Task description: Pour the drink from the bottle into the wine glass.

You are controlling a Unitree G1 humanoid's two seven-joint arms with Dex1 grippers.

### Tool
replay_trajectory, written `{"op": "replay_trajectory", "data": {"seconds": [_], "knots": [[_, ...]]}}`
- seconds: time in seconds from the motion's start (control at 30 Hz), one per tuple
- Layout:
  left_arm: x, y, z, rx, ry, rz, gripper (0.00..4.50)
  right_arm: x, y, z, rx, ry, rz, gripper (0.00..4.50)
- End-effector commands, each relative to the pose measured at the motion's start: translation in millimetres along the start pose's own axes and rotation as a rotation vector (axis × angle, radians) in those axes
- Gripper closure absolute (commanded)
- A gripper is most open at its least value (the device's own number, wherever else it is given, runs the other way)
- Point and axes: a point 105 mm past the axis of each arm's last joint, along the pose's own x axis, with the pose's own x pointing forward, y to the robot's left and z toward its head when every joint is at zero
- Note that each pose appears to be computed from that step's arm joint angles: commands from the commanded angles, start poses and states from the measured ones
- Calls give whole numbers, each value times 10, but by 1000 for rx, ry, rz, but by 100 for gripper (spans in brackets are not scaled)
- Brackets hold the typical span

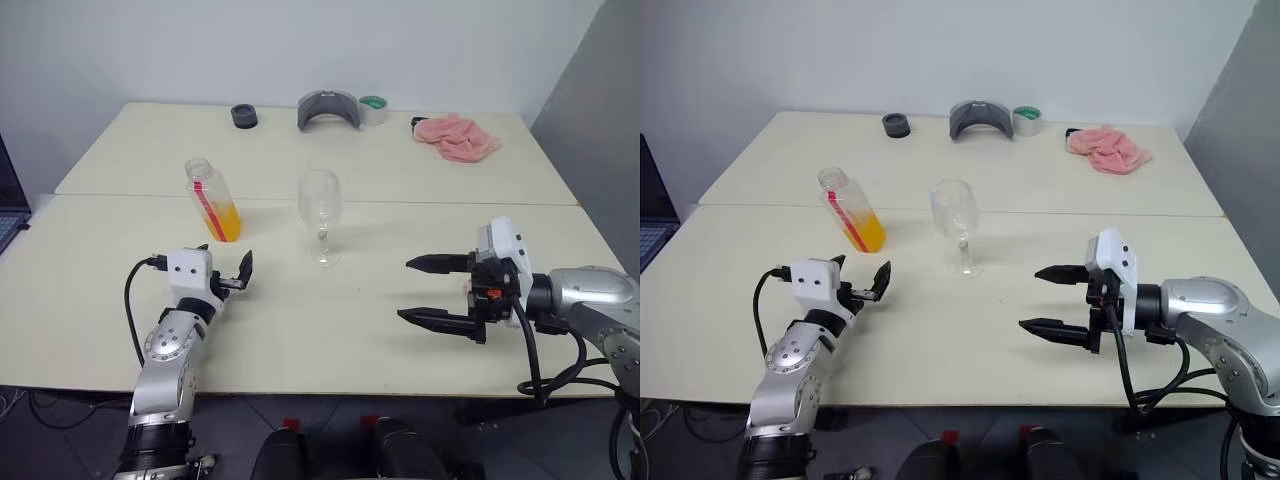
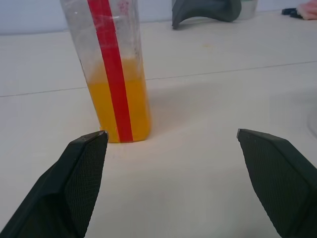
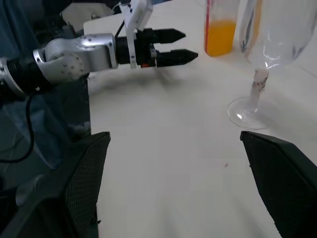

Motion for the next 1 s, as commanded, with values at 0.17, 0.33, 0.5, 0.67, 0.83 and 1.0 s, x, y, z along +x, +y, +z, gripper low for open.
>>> {"op": "replay_trajectory", "data": {"seconds": [0.17,0.33,0.5,0.67,0.83,1.0], "knots": [[73,193,186,43,-69,32,0,63,2,182,-30,-57,-21,2],[106,320,226,47,-75,38,0,110,-17,202,-33,-72,-21,2],[156,385,283,40,-89,40,0,110,-19,257,-37,-92,-8,2],[259,358,342,34,-103,-2,0,129,-7,314,-46,-112,0,2],[367,391,418,45,-114,-20,0,159,14,364,-55,-126,3,2],[480,460,485,61,-117,-29,0,157,-13,397,-62,-132,-11,2]]}}
